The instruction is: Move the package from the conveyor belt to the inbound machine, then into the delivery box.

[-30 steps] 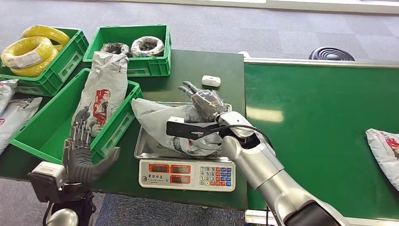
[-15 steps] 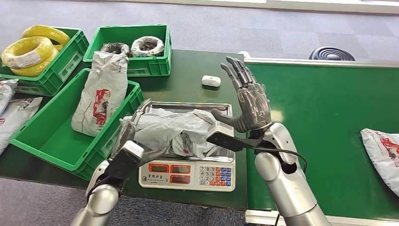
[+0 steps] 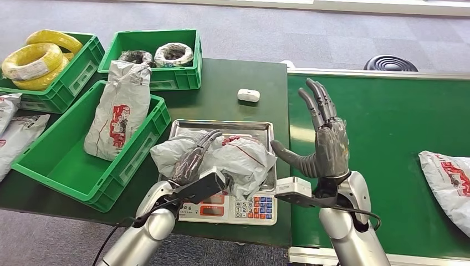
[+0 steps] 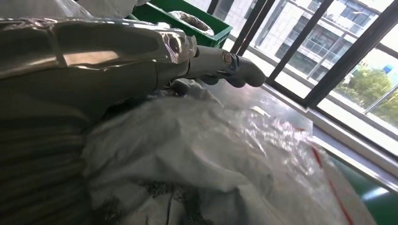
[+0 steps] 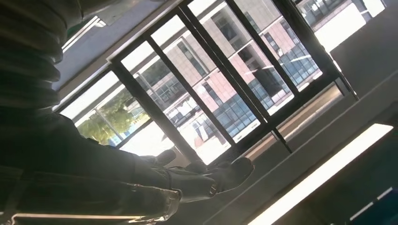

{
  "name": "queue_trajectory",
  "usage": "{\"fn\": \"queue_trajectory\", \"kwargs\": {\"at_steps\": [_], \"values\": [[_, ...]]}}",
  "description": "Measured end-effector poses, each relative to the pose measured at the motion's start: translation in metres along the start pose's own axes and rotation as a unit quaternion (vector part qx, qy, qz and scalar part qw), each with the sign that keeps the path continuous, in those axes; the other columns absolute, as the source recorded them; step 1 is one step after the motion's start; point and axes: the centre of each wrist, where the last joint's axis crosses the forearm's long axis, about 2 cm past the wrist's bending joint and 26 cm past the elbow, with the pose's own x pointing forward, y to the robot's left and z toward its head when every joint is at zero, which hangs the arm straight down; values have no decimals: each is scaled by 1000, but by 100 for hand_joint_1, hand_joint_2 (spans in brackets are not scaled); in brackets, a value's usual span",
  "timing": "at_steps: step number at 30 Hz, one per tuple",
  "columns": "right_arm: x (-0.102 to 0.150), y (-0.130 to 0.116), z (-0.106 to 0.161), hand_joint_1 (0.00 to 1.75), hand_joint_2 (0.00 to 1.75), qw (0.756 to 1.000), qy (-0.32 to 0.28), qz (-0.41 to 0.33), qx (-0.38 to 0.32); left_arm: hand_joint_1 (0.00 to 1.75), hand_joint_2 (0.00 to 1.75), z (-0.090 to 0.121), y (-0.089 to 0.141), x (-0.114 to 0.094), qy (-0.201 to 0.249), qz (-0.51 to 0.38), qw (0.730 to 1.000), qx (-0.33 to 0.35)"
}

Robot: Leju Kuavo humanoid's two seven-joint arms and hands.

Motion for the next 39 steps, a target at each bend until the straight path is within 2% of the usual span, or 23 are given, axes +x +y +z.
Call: {"fn": "queue_trajectory", "kwargs": {"at_steps": [3,4,7,13,16,19,24,29,32,36,38,39], "values": [[7,-7,-1,0,175,999,-23,-14,-39,164,175,-14,-6,1,27,-69,997,-30],[10,-10,-3,0,175,998,-30,-17,-48,175,175,-19,-8,1,35,-92,994,-41],[17,-16,-7,0,175,997,-44,-21,-65,175,175,-32,-14,0,42,-128,989,-61],[23,-23,-11,0,175,995,-56,-19,-78,175,175,-47,-14,-1,40,-143,987,-67],[23,-24,-9,0,175,995,-51,-13,-79,175,175,-49,-10,1,29,-134,990,-40],[23,-25,-5,0,175,996,-41,-10,-83,175,175,-52,5,6,16,-124,992,6],[20,-25,11,0,175,995,-14,-7,-97,175,175,-51,57,22,-20,-111,984,140],[16,-26,38,0,175,993,23,0,-117,175,175,-39,127,35,-63,-118,937,322],[14,-26,57,0,175,991,54,5,-121,175,175,-22,165,26,-50,-114,900,418],[11,-27,79,0,175,988,98,4,-119,167,175,8,211,-4,-8,-121,857,501],[10,-28,87,0,175,986,117,0,-116,157,175,24,229,-20,23,-138,839,526],[10,-28,91,0,175,986,126,-2,-113,116,175,34,240,-30,43,-148,828,539]]}}
